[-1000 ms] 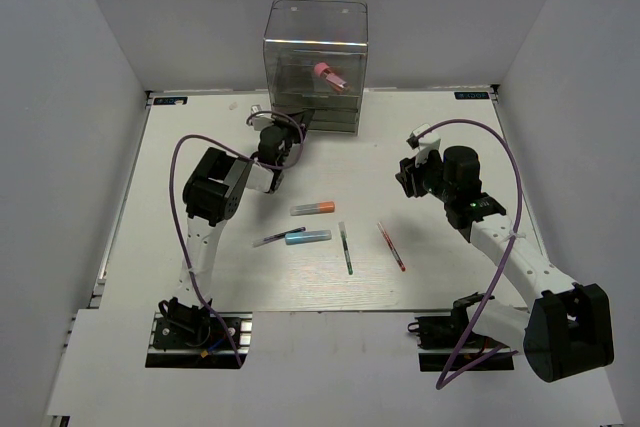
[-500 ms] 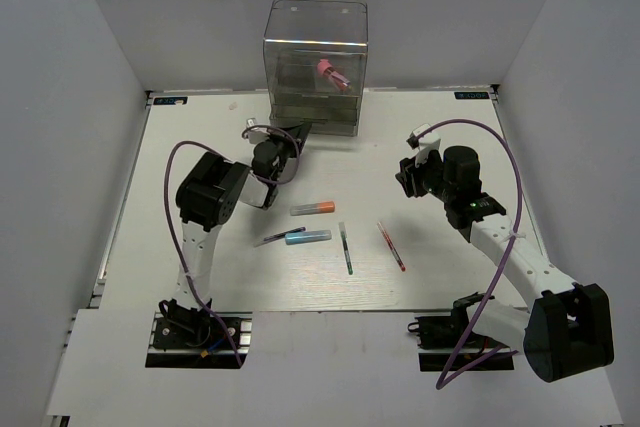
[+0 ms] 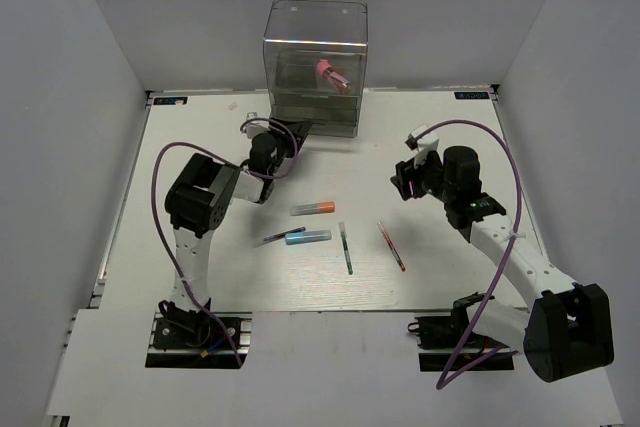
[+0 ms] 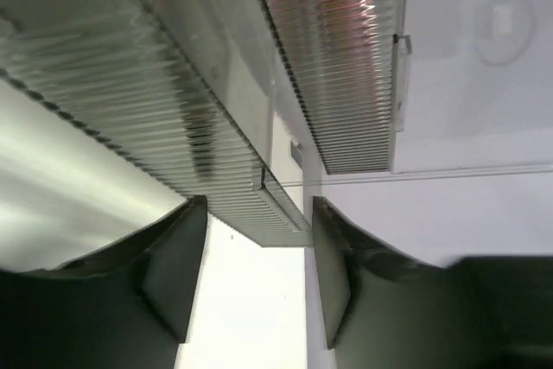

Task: Sort the stationery into containers
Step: Open the drawer, then grab a piece of stationery with the right arm

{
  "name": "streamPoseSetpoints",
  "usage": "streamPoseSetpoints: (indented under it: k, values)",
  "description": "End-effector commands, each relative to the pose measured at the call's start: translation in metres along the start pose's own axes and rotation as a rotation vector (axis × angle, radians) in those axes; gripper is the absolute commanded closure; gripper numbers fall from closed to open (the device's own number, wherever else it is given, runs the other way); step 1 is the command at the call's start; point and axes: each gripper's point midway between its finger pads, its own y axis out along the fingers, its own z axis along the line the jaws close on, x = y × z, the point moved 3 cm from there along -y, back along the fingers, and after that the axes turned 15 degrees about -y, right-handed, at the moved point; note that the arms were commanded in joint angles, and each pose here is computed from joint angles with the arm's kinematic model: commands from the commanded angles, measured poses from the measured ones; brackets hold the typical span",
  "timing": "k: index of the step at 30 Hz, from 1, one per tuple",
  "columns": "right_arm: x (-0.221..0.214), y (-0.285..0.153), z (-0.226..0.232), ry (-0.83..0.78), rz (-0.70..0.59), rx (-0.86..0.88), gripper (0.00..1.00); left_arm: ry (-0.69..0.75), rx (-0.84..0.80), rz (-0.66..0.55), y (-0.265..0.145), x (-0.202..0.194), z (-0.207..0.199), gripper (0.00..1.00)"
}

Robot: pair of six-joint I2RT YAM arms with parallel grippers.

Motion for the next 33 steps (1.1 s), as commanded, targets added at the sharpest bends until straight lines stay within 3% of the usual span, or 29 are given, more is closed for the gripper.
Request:
streamPoseSetpoints:
  k: [1, 6, 12, 14, 16, 17, 24, 27, 33]
  values:
    - [0.006, -0.001, 0.006, -0.025, -0.042, 0.053, 0.37, 0.069, 0.025, 0.031, -0.01, -0.002, -0.022, 0.36]
    - [0.005, -0.003, 0.031, -0.06, -0.065, 0.224, 0.3, 0.155, 0.069, 0.049, -0.036, -0.002, -0.018, 0.27]
    - [-0.009, -0.01, 0.062, -0.161, -0.077, 0.442, 0.3, 0.263, 0.136, 0.106, -0.069, -0.002, -0.024, 0.17]
    - [-0.017, -0.01, 0.065, -0.181, -0.061, 0.458, 0.39, 0.286, 0.28, 0.131, -0.083, -0.001, -0.005, 0.07]
    - [-0.022, -0.013, 0.069, -0.19, -0.043, 0.48, 0.47, 0.321, 0.383, 0.126, -0.087, 0.004, -0.004, 0.03]
    - [-0.027, -0.015, 0.072, -0.202, -0.024, 0.501, 0.52, 0.347, 0.501, 0.154, -0.101, 0.005, 0.011, 0.03]
    - [-0.068, -0.029, 0.096, -0.047, 0.212, 0.582, 0.56, 0.516, 0.743, 0.213, -0.13, 0.018, 0.011, 0.0]
    - [-0.083, -0.034, 0.108, 0.046, 0.351, 0.616, 0.54, 0.537, 0.75, 0.216, -0.138, 0.023, 0.001, 0.0]
    - [-0.074, -0.017, 0.103, 0.095, 0.428, 0.566, 0.48, 0.565, 0.717, 0.248, -0.165, 0.02, -0.016, 0.0]
